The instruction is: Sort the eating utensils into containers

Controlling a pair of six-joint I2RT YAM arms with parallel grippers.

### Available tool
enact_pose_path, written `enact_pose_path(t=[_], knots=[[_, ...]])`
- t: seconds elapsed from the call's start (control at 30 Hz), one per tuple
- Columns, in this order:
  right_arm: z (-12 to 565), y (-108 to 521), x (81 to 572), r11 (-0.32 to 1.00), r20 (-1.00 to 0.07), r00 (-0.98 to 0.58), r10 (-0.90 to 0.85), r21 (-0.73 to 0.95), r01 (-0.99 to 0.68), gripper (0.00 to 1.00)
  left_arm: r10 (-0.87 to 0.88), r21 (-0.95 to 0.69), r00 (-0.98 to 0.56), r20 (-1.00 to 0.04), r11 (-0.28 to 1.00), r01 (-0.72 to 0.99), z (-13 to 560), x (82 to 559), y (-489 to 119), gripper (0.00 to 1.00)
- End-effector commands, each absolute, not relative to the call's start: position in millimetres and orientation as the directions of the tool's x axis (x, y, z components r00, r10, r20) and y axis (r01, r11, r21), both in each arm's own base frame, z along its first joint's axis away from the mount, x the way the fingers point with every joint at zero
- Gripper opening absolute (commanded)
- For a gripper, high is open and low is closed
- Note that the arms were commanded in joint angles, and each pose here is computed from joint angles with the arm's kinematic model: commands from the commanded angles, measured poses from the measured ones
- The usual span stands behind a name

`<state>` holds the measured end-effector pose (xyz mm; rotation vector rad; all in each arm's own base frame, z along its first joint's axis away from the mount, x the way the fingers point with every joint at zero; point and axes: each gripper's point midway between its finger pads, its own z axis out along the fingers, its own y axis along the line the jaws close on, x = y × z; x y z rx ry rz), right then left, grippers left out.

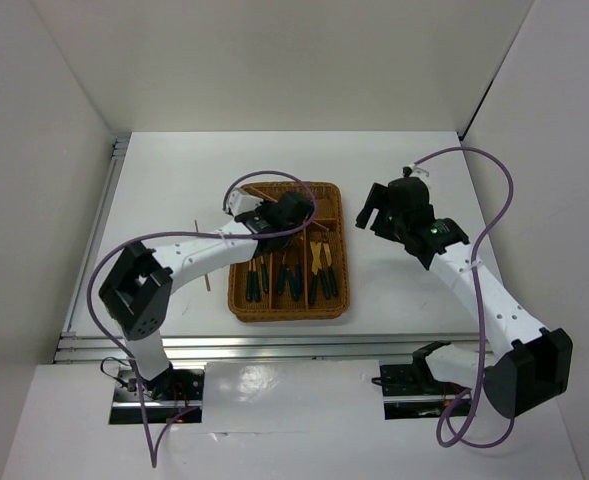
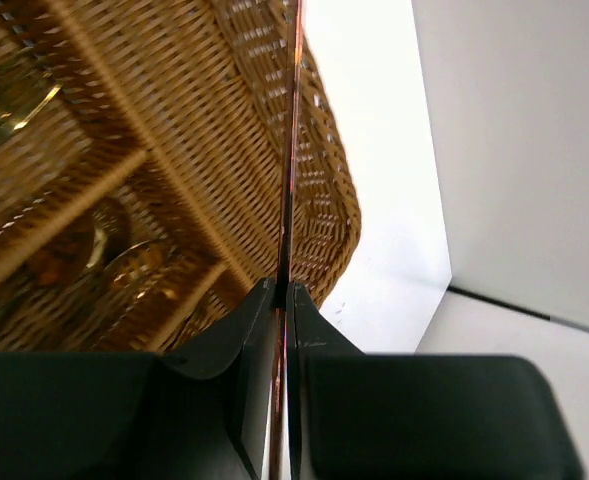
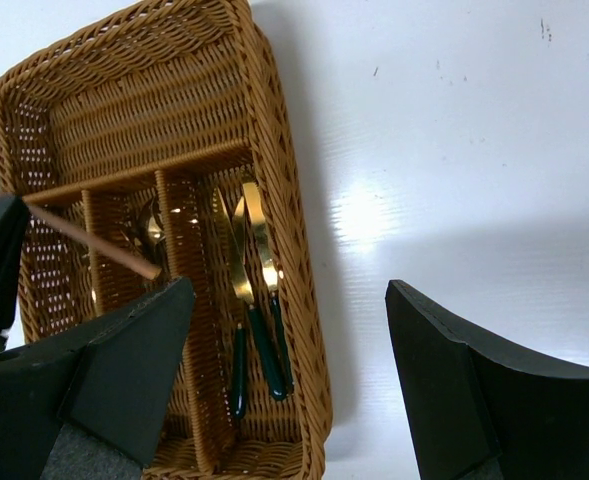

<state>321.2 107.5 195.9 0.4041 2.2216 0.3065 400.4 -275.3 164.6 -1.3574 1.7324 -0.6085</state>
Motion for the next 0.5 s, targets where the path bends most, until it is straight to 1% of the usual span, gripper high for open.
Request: enact_pose_path(t=[0.0,0.03,0.07,0.13,0.17,0.23,0.27,0.3,0.4,0.47], knots=[[204,105,316,0.919,-0.711,-0.591,0.381,0.359,0.161,0.85,-0.965,-0.823,0.162,-0.208,0.082,-0.562,167,410,-263,0.17],[201,105,313,0.921,-0.705,-0.600,0.378,0.353,0.166,0.85,-0.960,-0.831,0.214,-0.182,0.034,-0.555,166,413,-260,0.17],[203,104,312,0.921,-0.704,-0.602,0.377,0.351,0.167,0.85,-0.955,-0.829,0.238,-0.179,0.016,-0.559,162,417,-261,0.17],[203,104,312,0.925,-0.707,-0.604,0.367,0.344,0.160,0.85,-0.941,-0.815,0.261,-0.214,0.025,-0.578,155,414,-258,0.19],[203,104,312,0.929,-0.711,-0.605,0.358,0.336,0.154,0.85,-0.938,-0.827,0.295,-0.184,-0.014,-0.562,163,418,-260,0.19],[205,105,311,0.927,-0.711,-0.605,0.359,0.347,0.143,0.85,-0.923,-0.813,0.309,-0.228,0.006,-0.582,152,417,-260,0.20],[204,108,311,0.926,-0.708,-0.608,0.359,0.354,0.134,0.85,-0.920,-0.818,0.337,-0.199,-0.033,-0.574,151,419,-261,0.20],[204,107,311,0.929,-0.712,-0.609,0.351,0.348,0.128,0.85,-0.918,-0.823,0.348,-0.189,-0.045,-0.566,150,418,-264,0.22],[197,111,312,0.929,-0.695,-0.631,0.344,0.348,0.123,0.85,-0.911,-0.828,0.387,-0.144,-0.103,-0.552,142,420,-271,0.22],[194,111,312,0.931,-0.690,-0.638,0.342,0.343,0.127,0.85,-0.900,-0.821,0.410,-0.150,-0.118,-0.559,129,418,-268,0.22]])
